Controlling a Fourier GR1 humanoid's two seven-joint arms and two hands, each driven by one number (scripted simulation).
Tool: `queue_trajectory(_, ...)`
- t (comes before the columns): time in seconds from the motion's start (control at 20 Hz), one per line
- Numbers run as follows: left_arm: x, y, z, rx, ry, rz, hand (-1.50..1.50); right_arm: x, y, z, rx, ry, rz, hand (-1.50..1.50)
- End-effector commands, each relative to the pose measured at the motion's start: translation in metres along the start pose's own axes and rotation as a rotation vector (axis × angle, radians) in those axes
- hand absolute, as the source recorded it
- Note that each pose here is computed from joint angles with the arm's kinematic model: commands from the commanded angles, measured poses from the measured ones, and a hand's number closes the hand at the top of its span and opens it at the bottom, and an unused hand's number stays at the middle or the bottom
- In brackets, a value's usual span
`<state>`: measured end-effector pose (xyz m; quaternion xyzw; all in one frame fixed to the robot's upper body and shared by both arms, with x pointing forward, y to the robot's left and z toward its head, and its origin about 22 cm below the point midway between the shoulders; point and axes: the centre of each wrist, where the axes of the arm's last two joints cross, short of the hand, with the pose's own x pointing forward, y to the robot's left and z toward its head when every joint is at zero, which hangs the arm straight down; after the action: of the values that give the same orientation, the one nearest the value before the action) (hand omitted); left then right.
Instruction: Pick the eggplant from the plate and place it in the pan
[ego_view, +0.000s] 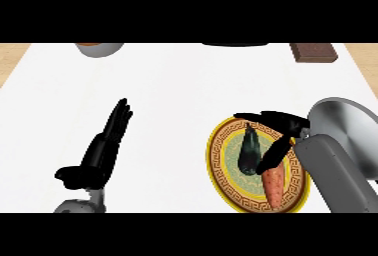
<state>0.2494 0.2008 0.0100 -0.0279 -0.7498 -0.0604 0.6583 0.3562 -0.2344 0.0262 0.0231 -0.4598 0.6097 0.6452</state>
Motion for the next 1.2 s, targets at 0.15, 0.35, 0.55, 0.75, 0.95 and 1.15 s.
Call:
queue_trajectory(0.15,0.001,-0.015,-0.002,0.002,-0.006,0.002,0.00,0.002,0.035,-0.036,0.063,0.056,-0.011,-1.50)
queue_trajectory(0.35,-0.003,0.008,-0.001,0.003,0.007,0.026,0.00,-0.009,0.040,-0.023,0.144,-0.029,0.109,1.50)
queue_trajectory(0.55,0.012,-0.009,0.003,-0.017,0.010,0.013,0.00,-0.017,0.050,-0.031,0.093,-0.025,0.149,1.50)
queue_trajectory(0.75,0.002,0.006,0.006,-0.023,0.003,0.008,0.00,-0.008,0.037,-0.032,0.058,-0.021,0.166,1.50)
queue_trajectory(0.95,0.001,-0.007,0.007,-0.012,0.011,0.010,0.00,-0.005,0.043,-0.033,-0.059,-0.058,0.196,1.50)
queue_trajectory(1.15,-0.002,0.006,0.010,0.030,0.007,0.004,0.00,-0.007,0.049,-0.011,-0.297,0.048,0.170,1.50)
